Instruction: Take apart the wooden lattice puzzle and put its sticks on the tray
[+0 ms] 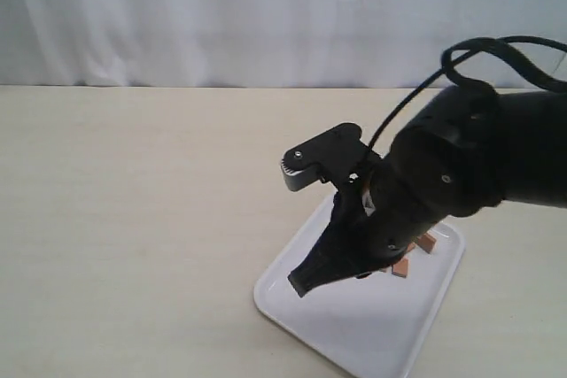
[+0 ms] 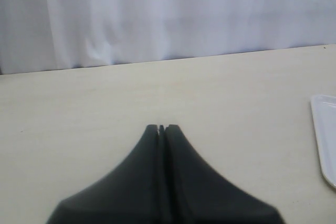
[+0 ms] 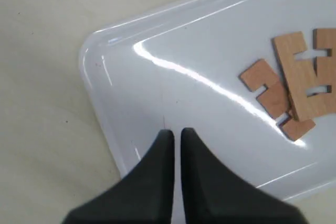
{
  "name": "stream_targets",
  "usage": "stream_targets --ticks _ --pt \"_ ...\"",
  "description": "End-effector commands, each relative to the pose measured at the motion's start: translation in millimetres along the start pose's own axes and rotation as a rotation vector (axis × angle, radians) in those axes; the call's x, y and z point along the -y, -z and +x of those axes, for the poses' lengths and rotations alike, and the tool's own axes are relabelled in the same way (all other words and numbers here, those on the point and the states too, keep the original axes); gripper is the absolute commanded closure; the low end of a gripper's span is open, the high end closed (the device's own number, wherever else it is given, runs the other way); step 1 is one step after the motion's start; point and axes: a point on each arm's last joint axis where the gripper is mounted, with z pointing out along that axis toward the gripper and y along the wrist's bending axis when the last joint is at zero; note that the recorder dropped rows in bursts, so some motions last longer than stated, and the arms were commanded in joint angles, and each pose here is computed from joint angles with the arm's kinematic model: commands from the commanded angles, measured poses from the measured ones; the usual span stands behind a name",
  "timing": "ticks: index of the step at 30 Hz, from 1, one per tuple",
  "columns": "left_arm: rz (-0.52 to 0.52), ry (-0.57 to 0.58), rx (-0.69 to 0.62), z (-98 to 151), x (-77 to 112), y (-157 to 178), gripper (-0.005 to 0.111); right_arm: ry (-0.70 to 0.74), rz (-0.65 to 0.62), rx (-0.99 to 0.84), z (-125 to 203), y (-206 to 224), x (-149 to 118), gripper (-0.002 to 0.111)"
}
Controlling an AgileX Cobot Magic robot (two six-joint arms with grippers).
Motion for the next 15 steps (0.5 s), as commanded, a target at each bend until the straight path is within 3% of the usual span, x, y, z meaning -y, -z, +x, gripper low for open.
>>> stream_targets --ticks 1,5,8,9,12,15 --pt "0.000 0.002 0.009 0 0.0 0 0.107 -0.050 -0.057 0.089 28 29 1 0.104" --pt "0.000 0.002 0.009 0 0.0 0 0.107 -0.032 -0.034 0.246 41 62 9 0.104" --pt "0.000 0.002 0.009 0 0.0 0 0.107 -0.148 -0.156 0.304 54 86 3 0.104" --pt "0.000 0.002 0.009 0 0.0 0 0.107 -0.118 -0.221 0.340 66 99 0 0.104" --pt "0.000 0.002 0.009 0 0.0 0 0.107 -0.079 -0.250 0.457 88 123 2 0.104" --pt "0.000 0.002 0.009 0 0.0 0 0.107 -0.060 -0.240 0.713 114 139 8 0.104"
